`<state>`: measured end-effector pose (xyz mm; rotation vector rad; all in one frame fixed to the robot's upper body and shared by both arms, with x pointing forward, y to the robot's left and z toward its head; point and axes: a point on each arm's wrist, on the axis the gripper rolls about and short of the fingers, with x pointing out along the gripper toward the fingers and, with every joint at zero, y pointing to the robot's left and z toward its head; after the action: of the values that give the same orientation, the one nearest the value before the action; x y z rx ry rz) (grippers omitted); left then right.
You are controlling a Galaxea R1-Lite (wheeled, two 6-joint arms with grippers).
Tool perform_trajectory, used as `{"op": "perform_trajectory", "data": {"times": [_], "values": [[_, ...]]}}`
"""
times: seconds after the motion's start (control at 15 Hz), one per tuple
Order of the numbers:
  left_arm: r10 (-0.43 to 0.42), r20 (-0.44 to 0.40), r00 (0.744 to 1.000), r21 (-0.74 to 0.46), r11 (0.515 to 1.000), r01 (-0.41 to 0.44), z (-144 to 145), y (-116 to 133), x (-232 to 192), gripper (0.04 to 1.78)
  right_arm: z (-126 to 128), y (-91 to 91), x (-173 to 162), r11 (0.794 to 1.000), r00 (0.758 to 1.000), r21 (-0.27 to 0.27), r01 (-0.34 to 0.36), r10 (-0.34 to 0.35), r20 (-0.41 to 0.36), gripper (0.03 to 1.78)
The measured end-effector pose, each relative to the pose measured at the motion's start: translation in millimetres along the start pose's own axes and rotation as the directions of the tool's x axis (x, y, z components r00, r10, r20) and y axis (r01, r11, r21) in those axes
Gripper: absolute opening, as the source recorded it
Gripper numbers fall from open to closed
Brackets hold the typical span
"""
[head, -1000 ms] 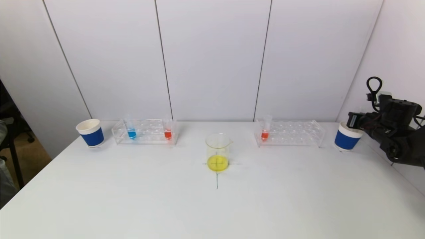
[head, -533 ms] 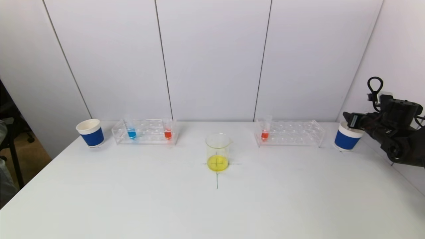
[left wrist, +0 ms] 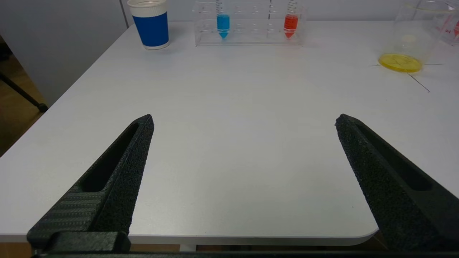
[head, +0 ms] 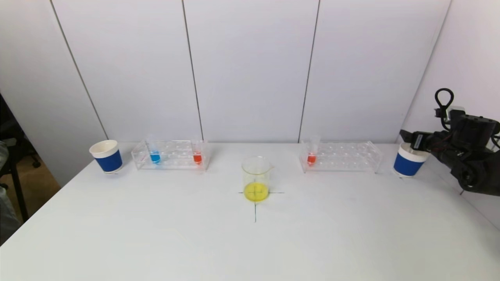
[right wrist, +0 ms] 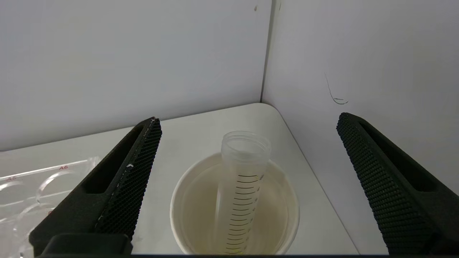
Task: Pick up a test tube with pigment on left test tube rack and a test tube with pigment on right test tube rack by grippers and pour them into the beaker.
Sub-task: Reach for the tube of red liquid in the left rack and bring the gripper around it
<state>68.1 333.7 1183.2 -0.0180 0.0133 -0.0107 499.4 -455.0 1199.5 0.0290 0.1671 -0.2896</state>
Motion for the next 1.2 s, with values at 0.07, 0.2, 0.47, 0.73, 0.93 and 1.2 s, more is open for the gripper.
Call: {"op": "perform_trajectory", "data": {"times": [0.07,0.2,0.47,0.73,0.93,1.2], "values": [[0.000,0.000,1.000,0.000,1.000,0.000,0,0,0,1.77,3,0.6,-4,1.000,1.000,0.000,-0.002,0.002,0.003,1.78],[0.000,0.000,1.000,0.000,1.000,0.000,0,0,0,1.77,10,3.1,-17,1.000,1.000,0.008,-0.009,0.009,0.007,1.78],[0.000,0.000,1.000,0.000,1.000,0.000,0,0,0,1.77,31,20.2,-61,0.998,0.998,0.011,-0.056,0.056,0.024,1.77],[0.000,0.000,1.000,0.001,1.000,0.000,0,0,0,1.77,51,46.4,-127,0.990,0.988,-0.002,-0.142,0.142,0.064,1.77],[0.001,0.000,1.000,0.000,1.000,-0.001,0,0,0,1.77,55,59.2,-179,0.979,0.975,-0.013,-0.205,0.205,0.085,1.77],[0.000,0.000,1.000,0.000,1.000,0.000,0,0,0,1.77,54,52.8,-236,0.977,0.969,0.017,-0.211,0.207,0.132,1.77]]}}
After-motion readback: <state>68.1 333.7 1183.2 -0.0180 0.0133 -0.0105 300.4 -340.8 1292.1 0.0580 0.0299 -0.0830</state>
